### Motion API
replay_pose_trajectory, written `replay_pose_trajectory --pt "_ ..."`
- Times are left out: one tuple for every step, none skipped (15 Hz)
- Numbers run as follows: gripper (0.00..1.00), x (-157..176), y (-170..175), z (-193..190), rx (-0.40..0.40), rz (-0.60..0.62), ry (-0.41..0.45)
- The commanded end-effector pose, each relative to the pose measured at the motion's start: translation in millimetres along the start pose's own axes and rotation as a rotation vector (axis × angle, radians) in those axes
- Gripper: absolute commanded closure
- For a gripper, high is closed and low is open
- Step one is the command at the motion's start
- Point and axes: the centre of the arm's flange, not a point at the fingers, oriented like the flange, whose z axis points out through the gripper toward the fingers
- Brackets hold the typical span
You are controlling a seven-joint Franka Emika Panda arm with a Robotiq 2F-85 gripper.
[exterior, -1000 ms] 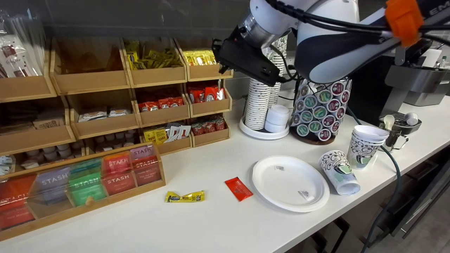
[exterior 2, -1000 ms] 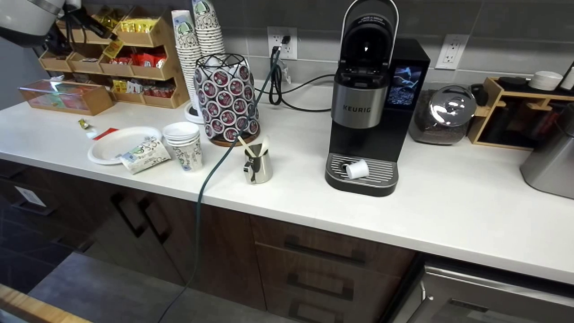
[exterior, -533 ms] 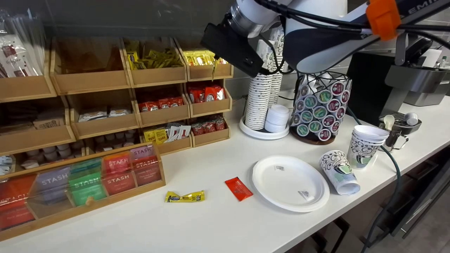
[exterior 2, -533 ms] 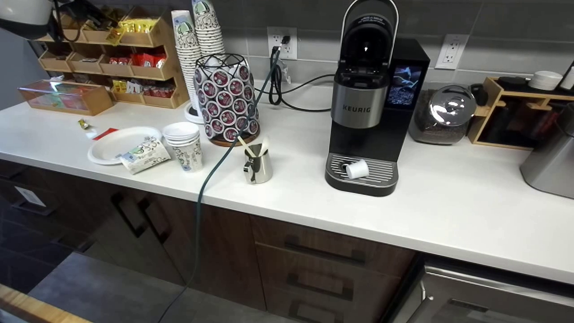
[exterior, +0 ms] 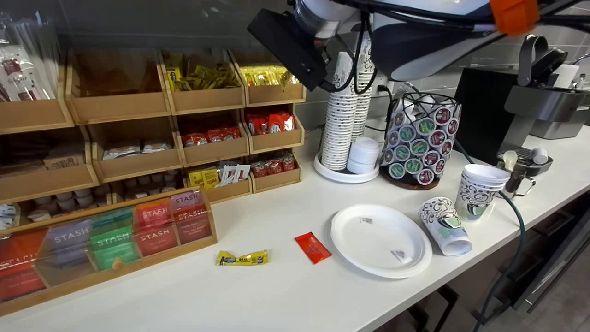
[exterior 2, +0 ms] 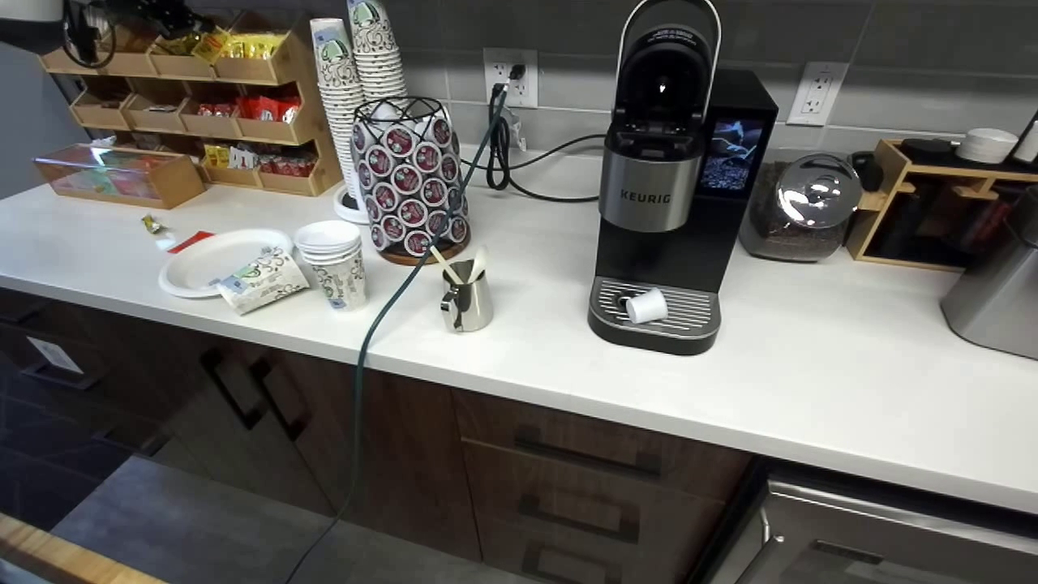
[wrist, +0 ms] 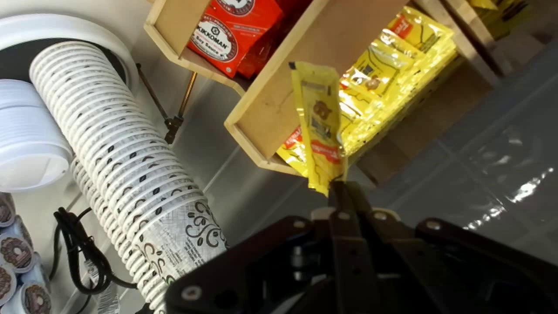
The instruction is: Put the sachet on the shelf
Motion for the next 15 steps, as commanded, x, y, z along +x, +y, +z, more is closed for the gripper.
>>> replay_pose_trajectory --pt "1.00 -22 -8 7 0.042 0.074 0.129" --pt "1.00 -25 -14 10 0.070 0.056 0.153" --pt "1.00 -27 -21 13 0.098 0.026 0.179" --pt "1.00 -28 -30 17 0.119 -0.016 0.197" --pt "1.00 -29 -36 21 0.133 -0.046 0.210" --pt "1.00 -30 -42 28 0.143 -0.078 0.219" --pt "1.00 -31 -46 32 0.155 -0.100 0.236" --pt "1.00 -32 -52 37 0.156 -0.110 0.242" --pt "1.00 -34 -54 42 0.159 -0.132 0.253" --pt "1.00 -39 -56 47 0.153 -0.158 0.252" --pt "1.00 -44 -56 51 0.153 -0.187 0.247" --pt "1.00 -50 -55 57 0.153 -0.206 0.250" --pt "0.74 -53 -57 59 0.147 -0.224 0.249" --pt "0.73 -54 -58 61 0.144 -0.232 0.250" --pt "0.66 -53 -58 61 0.137 -0.237 0.247"
